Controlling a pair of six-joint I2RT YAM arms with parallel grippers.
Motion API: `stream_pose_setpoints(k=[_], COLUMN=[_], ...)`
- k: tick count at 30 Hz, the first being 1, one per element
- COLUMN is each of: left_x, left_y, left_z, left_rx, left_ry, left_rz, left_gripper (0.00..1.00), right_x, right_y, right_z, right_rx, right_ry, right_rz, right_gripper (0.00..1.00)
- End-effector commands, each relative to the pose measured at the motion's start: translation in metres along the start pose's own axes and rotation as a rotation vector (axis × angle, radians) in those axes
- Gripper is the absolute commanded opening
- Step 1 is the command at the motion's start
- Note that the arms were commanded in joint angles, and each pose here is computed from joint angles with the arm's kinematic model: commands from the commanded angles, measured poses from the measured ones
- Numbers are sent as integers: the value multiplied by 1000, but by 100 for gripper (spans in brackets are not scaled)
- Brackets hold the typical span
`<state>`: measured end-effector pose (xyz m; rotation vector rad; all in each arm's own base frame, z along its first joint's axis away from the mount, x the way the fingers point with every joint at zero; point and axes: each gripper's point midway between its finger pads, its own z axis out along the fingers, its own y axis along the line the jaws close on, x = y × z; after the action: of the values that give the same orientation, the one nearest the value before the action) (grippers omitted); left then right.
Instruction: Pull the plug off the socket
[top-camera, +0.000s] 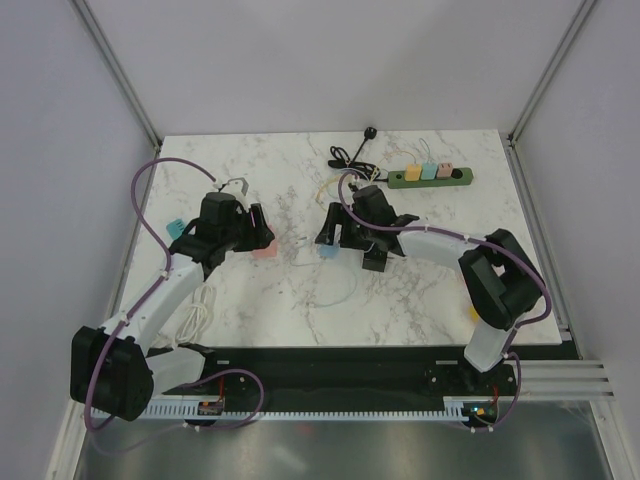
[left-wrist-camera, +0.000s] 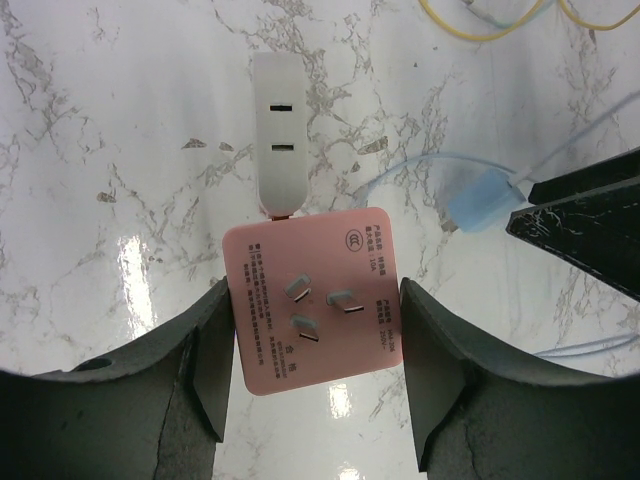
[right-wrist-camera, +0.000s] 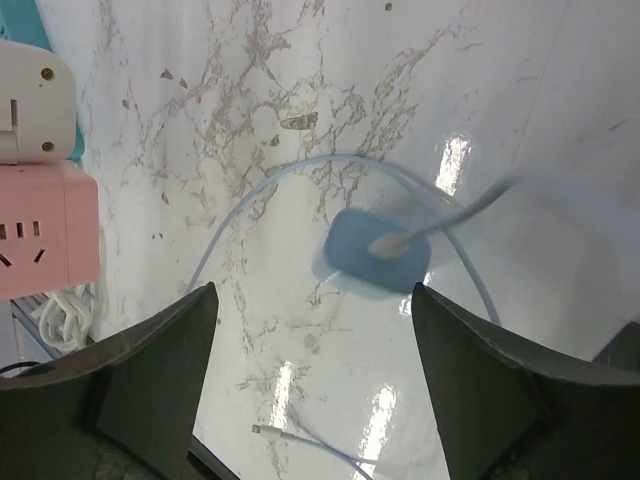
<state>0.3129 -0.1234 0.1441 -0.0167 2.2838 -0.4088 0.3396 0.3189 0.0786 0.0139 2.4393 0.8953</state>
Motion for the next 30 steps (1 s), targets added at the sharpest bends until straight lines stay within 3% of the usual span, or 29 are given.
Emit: stream_pose_setpoints(k=[1,7,11,15,22,24,28,30], left_x=[-23,-21,-20,-20,-20,-19,-16,-9], left_y=[-10,-10,-11,-10,-9,-9,-15,-20], left_z=[-1,1,3,1,-1,0,1,3], left_rx=[44,44,49,47,40,44,80,116], left_ry=[-78,-69,-63,-67,-71,-66,-55,-30], left_rz=[38,34,32,33,33,33,40,44], left_gripper=[2,2,2,2,2,2,2,2], right_x=[-8,18,22,23,9,-3,-31,-45], right_y=[0,7,30,63,94,95,64,72], right_z=[-19,-26,-26,-27,-31,-29,-12,-9], right_rx=[55,3,-138,-339,-510,-489,-262,-296], right_ry=[2,96,117,152,128,78,-59,-97], right_rz=[-104,-125,-133,-39,116,71,-100,-81], right_gripper=[87,89,89,89,88,87,88,88])
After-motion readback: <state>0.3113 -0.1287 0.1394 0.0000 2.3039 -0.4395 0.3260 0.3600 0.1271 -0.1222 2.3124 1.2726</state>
